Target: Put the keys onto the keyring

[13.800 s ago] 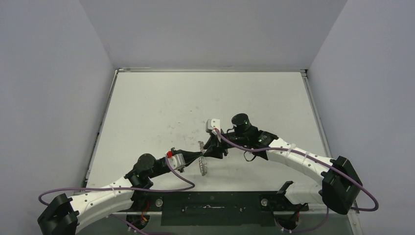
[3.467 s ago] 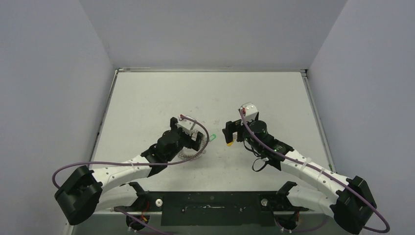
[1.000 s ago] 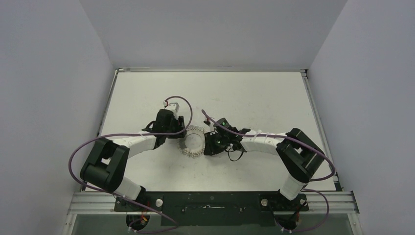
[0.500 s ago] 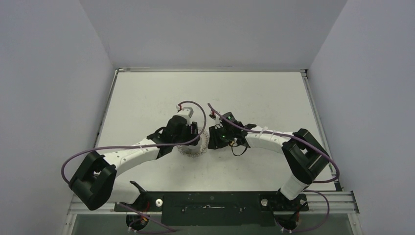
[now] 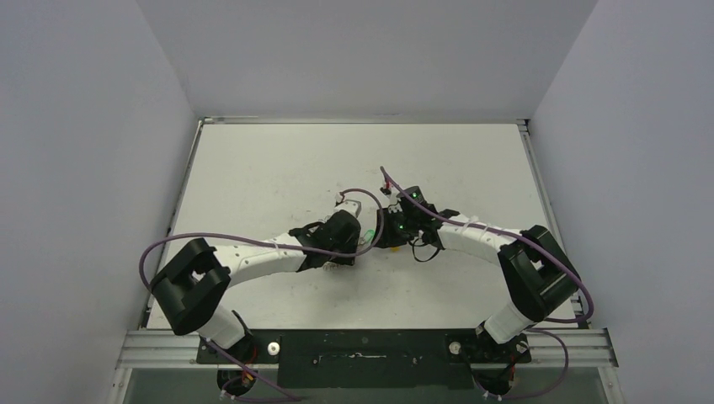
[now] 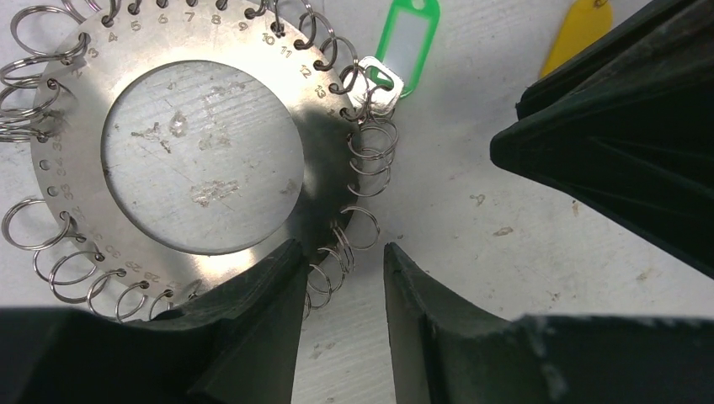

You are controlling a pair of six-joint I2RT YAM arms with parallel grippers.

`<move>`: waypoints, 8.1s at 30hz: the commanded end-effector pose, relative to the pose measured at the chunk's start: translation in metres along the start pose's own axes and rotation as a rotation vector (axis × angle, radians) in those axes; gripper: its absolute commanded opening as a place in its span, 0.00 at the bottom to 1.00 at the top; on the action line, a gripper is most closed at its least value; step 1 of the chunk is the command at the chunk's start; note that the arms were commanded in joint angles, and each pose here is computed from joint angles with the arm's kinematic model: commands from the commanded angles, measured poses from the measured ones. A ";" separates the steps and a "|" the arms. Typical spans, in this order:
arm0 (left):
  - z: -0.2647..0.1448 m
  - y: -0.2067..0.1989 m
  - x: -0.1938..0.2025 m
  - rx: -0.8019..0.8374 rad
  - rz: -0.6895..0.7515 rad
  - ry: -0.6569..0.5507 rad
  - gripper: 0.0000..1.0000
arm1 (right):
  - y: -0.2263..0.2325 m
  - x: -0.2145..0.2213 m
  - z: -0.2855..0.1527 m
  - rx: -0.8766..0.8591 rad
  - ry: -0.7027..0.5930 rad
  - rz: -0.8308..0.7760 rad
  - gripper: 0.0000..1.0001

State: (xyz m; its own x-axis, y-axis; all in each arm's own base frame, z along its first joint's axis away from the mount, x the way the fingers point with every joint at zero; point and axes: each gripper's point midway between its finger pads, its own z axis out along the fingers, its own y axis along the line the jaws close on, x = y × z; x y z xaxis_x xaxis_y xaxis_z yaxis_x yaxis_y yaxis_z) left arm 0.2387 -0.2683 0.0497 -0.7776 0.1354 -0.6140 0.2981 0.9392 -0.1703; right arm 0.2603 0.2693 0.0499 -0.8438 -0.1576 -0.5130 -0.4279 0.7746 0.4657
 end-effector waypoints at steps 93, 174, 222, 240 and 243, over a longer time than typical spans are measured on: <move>-0.190 -0.074 -0.041 0.771 0.644 -0.788 0.00 | 0.172 -0.017 -0.095 -0.636 -0.546 -1.070 0.00; -0.022 0.013 0.000 0.201 -0.101 -0.205 0.44 | 0.072 -0.023 -0.084 -0.218 -0.562 -0.680 0.82; -0.078 0.105 0.013 -0.123 -0.233 -0.163 0.52 | 0.101 0.051 -0.032 0.154 -0.095 0.001 0.59; -0.087 0.140 0.015 -0.155 -0.400 -0.197 0.52 | 0.124 0.056 -0.021 0.224 0.016 -0.117 0.40; -0.085 0.136 0.014 -0.136 -0.398 -0.193 0.52 | 0.129 0.062 -0.012 0.223 0.035 -0.124 0.40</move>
State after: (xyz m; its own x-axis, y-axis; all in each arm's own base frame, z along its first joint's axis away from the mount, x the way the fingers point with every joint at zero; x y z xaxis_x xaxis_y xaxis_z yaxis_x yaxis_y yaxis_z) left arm 0.2187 -0.1048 0.0802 -0.6979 -0.2807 -0.6589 -0.1063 0.9504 -0.2923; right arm 0.1543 0.3334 0.0819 -0.8038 -0.2702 -0.5300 -0.4300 0.8795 0.2038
